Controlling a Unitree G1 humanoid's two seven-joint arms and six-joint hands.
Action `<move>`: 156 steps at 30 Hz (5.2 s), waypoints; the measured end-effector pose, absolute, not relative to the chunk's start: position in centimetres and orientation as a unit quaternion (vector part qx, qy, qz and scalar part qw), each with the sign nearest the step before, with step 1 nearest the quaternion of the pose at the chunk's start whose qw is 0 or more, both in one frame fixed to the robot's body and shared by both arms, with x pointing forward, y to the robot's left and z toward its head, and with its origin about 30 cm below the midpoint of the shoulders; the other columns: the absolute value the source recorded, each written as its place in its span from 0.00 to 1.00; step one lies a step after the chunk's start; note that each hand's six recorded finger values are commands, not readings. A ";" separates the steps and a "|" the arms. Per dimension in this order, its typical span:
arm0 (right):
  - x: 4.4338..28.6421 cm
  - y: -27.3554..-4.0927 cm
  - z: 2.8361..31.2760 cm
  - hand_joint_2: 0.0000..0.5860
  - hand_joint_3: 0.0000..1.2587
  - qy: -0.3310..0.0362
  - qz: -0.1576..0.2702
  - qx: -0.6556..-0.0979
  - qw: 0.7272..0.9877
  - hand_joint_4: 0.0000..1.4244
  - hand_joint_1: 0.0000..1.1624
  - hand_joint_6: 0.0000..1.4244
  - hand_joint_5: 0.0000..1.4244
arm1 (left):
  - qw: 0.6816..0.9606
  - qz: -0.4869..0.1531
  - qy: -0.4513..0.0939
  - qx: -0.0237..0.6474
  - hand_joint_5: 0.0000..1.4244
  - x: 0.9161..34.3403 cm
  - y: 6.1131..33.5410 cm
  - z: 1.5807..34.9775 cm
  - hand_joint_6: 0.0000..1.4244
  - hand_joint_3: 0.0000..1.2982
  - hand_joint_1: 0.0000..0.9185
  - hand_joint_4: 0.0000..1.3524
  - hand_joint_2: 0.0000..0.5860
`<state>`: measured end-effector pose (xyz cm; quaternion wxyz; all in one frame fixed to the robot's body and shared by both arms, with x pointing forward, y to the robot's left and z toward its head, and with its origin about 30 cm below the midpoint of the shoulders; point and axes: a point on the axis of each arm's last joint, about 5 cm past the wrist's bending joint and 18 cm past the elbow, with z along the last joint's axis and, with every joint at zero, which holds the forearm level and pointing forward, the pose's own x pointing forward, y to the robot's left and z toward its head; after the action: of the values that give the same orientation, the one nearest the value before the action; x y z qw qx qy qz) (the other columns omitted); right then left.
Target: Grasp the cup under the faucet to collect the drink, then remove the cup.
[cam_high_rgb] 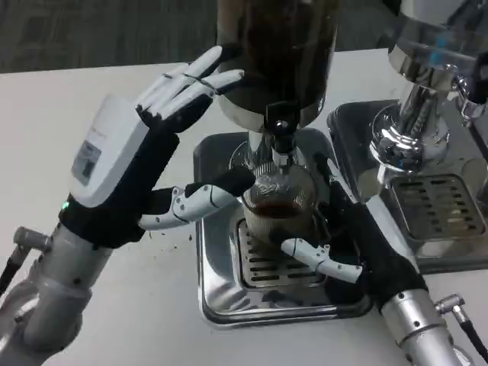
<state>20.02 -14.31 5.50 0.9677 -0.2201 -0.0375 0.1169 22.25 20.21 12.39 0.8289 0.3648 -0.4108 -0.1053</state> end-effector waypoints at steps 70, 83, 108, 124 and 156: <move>20.9 -12.0 5.9 0.27 0.01 -0.042 0.140 -0.191 0.971 0.16 0.72 0.25 0.16 | 0.932 0.027 -0.139 0.334 0.25 14.9 26.1 4.4 0.16 0.27 0.00 0.17 0.40; 21.2 -11.6 5.7 0.30 0.28 -0.047 0.132 -0.182 0.973 0.34 0.80 0.38 0.30 | 0.932 0.029 -0.137 0.335 0.25 14.5 26.1 4.4 0.16 0.27 0.00 0.17 0.41; 20.7 -11.0 5.3 0.21 0.45 -0.074 0.078 -0.192 0.975 0.41 0.91 0.56 0.43 | 0.932 0.017 -0.132 0.336 0.26 14.6 26.1 4.4 0.16 0.28 0.00 0.18 0.41; 19.5 -11.3 5.6 0.20 0.47 -0.098 0.044 -0.201 0.974 0.43 0.92 0.60 0.46 | 0.932 0.014 -0.136 0.336 0.26 14.7 26.0 4.5 0.16 0.28 0.00 0.18 0.41; 16.1 -12.7 7.7 0.18 0.50 -0.118 0.062 -0.201 0.971 0.48 0.91 0.68 0.51 | 0.914 -0.067 -0.119 0.383 0.00 15.7 25.7 5.1 0.00 0.00 0.00 0.00 0.38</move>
<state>16.11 -12.66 7.71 0.9705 -0.2008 -0.1179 0.0619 15.69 25.65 5.14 0.9138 0.3826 -0.1191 -0.0668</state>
